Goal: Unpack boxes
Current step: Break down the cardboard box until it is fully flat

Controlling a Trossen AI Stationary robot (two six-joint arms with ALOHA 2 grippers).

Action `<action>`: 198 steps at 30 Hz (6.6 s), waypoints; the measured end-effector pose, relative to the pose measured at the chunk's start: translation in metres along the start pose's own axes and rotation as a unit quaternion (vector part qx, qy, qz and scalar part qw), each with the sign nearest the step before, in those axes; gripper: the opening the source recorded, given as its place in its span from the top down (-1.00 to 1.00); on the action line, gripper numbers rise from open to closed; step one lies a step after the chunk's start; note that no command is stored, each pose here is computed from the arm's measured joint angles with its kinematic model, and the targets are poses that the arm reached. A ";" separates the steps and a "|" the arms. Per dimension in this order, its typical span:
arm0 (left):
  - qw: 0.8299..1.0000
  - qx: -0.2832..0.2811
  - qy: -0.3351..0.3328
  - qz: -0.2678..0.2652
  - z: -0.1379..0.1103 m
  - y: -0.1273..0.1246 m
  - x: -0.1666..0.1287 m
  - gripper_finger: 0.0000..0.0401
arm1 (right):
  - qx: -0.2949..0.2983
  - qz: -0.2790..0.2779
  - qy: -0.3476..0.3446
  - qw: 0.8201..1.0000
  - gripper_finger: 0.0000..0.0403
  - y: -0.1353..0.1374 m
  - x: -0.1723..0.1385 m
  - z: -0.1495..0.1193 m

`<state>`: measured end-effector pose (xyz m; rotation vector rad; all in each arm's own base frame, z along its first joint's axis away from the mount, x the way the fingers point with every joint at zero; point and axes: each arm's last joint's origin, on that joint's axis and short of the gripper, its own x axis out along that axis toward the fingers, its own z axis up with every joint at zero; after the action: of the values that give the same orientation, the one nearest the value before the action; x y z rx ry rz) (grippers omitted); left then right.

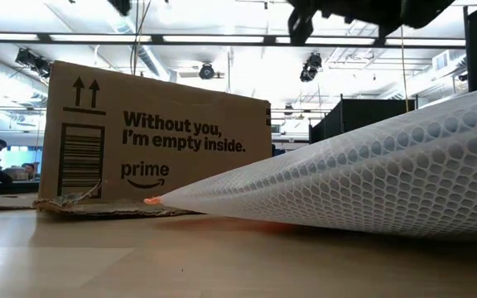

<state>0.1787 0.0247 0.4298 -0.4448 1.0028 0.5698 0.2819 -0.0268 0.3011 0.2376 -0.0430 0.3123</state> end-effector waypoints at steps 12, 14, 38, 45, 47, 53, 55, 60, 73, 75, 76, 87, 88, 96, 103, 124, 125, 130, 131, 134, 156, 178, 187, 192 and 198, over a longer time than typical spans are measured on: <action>0.995 0.015 0.057 0.080 -0.047 0.038 0.126 0.87 | 0.046 -0.148 0.122 0.980 0.80 -0.043 -0.009 -0.027; 0.996 0.032 0.035 0.074 -0.037 0.036 0.131 0.88 | 0.053 -0.160 0.141 0.976 0.80 -0.042 -0.011 -0.030; 0.993 0.103 -0.041 0.030 0.015 0.032 0.080 0.90 | 0.024 -0.085 0.072 0.993 0.80 -0.020 -0.011 -0.006; 0.998 0.067 -0.018 0.012 -0.024 0.034 0.079 0.90 | 0.004 -0.009 0.044 0.999 0.80 -0.064 0.036 -0.008; 0.997 0.065 -0.029 -0.001 -0.031 0.033 0.082 0.90 | -0.001 0.006 0.041 0.999 0.80 -0.076 0.052 -0.008; 0.996 0.057 -0.058 -0.040 -0.053 0.032 0.091 0.89 | -0.020 0.053 0.033 0.998 0.80 -0.114 0.098 -0.016; 0.995 0.054 -0.067 -0.054 -0.060 0.032 0.094 0.89 | -0.026 0.069 0.031 0.997 0.80 -0.127 0.112 -0.022; 0.990 0.060 -0.103 -0.073 -0.072 0.032 0.089 0.79 | -0.030 0.084 0.028 0.996 0.80 -0.146 0.134 -0.033; 0.987 0.107 -0.112 -0.051 -0.101 0.042 0.127 -0.15 | -0.042 0.069 0.016 0.997 0.80 -0.171 0.161 -0.044; 0.985 0.112 -0.122 -0.053 -0.100 0.041 0.127 -0.19 | -0.045 0.066 0.016 0.997 0.80 -0.171 0.164 -0.046; 0.984 0.114 -0.127 -0.055 -0.099 0.041 0.127 -0.21 | -0.047 0.065 0.016 0.997 0.80 -0.171 0.165 -0.047; 0.972 0.139 -0.179 -0.068 -0.091 0.036 0.128 -0.43 | -0.066 0.053 0.015 0.996 0.80 -0.170 0.176 -0.059; 0.971 0.140 -0.180 -0.074 -0.091 0.035 0.130 -0.43 | -0.071 0.054 0.016 0.996 0.80 -0.169 0.177 -0.059; 0.972 0.150 -0.154 -0.093 -0.102 0.035 0.149 -0.42 | -0.082 0.017 0.036 0.996 0.80 -0.161 0.184 -0.067; 0.966 0.182 -0.157 -0.095 -0.105 0.031 0.154 -0.39 | -0.091 0.015 0.045 0.995 0.80 -0.158 0.188 -0.066; 0.964 0.186 -0.159 -0.100 -0.106 0.027 0.164 -0.35 | -0.098 0.006 0.093 0.991 0.80 -0.154 0.197 -0.073; 0.964 0.187 -0.159 -0.099 -0.106 0.027 0.164 -0.35 | -0.098 0.007 0.091 0.991 0.80 -0.153 0.197 -0.073; 0.964 0.187 -0.159 -0.099 -0.106 0.027 0.164 -0.35 | -0.099 0.012 0.088 0.991 0.80 -0.149 0.199 -0.073; 0.964 0.187 -0.159 -0.099 -0.106 0.027 0.164 -0.34 | -0.099 0.013 0.090 0.991 0.80 -0.149 0.200 -0.073; 0.964 0.187 -0.158 -0.099 -0.106 0.027 0.164 -0.34 | -0.101 0.011 0.092 0.991 0.80 -0.149 0.199 -0.074; 0.965 0.189 -0.153 -0.102 -0.107 0.027 0.164 -0.32 | -0.109 0.011 0.140 0.984 0.80 -0.156 0.193 -0.080; 0.966 0.185 -0.148 -0.104 -0.107 0.028 0.165 -0.29 | -0.097 -0.050 0.205 0.973 0.80 -0.151 0.177 -0.058; 0.968 0.178 -0.145 -0.105 -0.107 0.028 0.165 -0.27 | -0.079 -0.067 0.231 0.967 0.80 -0.149 0.176 -0.061; 0.968 0.178 -0.145 -0.105 -0.108 0.028 0.165 -0.27 | -0.081 -0.068 0.249 0.963 0.80 -0.147 0.169 -0.053; 0.968 0.178 -0.144 -0.105 -0.108 0.028 0.165 -0.27 | -0.073 -0.077 0.277 0.955 0.80 -0.144 0.162 -0.048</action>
<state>0.1591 0.0219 0.2321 -0.1382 0.7453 0.2456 0.4805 -0.0998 0.2349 -0.0004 0.5048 0.2093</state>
